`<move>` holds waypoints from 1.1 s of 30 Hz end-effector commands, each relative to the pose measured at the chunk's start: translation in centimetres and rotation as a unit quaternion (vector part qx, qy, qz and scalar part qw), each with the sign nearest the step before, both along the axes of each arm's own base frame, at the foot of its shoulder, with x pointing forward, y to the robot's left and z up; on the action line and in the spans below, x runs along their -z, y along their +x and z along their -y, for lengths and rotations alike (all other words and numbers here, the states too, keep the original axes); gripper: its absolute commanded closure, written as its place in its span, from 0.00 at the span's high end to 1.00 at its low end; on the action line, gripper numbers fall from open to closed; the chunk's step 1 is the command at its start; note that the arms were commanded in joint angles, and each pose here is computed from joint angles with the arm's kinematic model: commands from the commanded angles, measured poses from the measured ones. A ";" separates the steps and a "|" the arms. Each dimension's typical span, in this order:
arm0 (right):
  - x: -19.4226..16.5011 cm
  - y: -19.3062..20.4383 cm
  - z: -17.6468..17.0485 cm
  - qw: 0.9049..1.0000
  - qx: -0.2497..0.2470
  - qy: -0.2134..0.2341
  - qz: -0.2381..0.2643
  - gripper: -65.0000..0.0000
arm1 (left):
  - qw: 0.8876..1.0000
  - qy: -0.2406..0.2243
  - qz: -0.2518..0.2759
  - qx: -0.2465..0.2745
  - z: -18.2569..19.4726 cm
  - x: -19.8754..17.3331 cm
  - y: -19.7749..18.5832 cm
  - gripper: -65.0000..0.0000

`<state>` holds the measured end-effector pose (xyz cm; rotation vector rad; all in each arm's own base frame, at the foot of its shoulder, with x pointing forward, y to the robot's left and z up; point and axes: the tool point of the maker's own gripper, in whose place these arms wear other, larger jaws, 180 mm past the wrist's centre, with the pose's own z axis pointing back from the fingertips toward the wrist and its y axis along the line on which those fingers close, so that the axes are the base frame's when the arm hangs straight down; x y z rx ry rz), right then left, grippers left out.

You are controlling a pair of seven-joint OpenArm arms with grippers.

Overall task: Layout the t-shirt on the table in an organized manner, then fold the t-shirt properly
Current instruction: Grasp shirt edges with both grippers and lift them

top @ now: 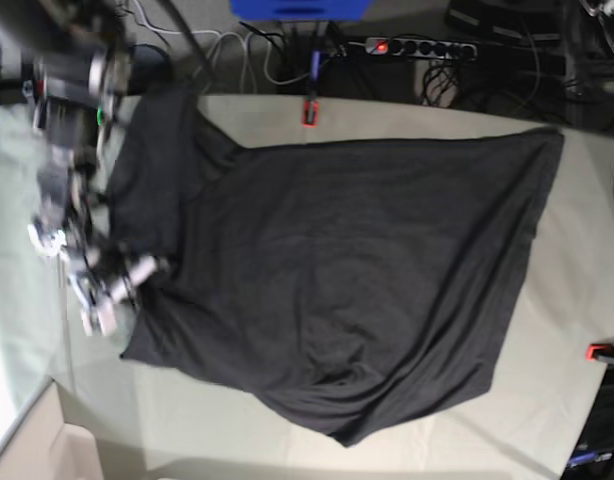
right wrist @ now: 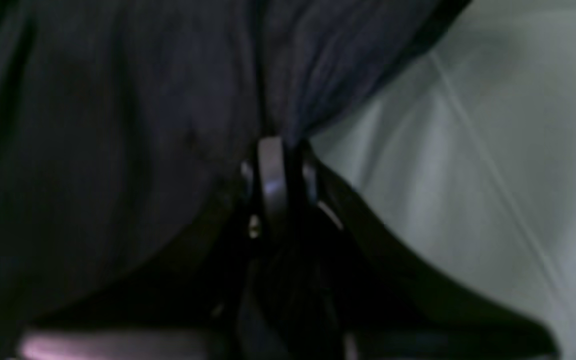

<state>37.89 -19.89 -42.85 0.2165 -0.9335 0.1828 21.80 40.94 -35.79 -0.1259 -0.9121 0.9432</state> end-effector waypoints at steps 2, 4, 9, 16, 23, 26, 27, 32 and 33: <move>-3.4 -1.0 -1.6 0.998 -0.020 -0.014 0.055 0.00 | 0.999 0.016 0.051 0.004 -0.6 -3.1 3.1 0.65; -4.8 -3.8 -2.6 0.996 -0.031 -0.035 0.073 0.00 | 0.997 0.027 0.072 0.005 -0.5 -4.6 5.6 0.65; -6.0 -9.4 -4.9 0.995 -0.039 -0.043 0.078 0.00 | 0.993 0.082 0.020 0.088 3.6 -3.6 13.8 0.65; -4.5 -13.4 -5.2 0.997 -0.040 -0.044 0.042 0.00 | 0.989 0.043 -0.047 0.131 8.9 3.9 19.8 0.65; -3.7 -14.6 -5.1 0.998 -0.040 -0.044 0.026 0.00 | 0.977 0.100 -0.070 0.177 12.4 8.6 21.2 0.65; -3.7 -14.6 -5.1 0.998 -0.040 -0.044 0.025 0.00 | 0.968 0.118 -0.090 0.202 13.3 10.3 20.5 0.64; -3.7 -14.5 -5.1 0.998 -0.040 -0.044 0.027 0.00 | 0.966 0.124 -0.093 0.209 13.5 10.6 20.4 0.63; -3.9 -14.4 -5.1 0.998 -0.040 -0.045 0.029 0.00 | 0.963 0.127 -0.115 0.207 12.3 12.0 18.4 0.02; -3.9 -14.4 -5.0 0.998 -0.040 -0.046 0.030 0.00 | 0.964 0.127 -0.119 0.203 11.8 12.2 17.8 0.00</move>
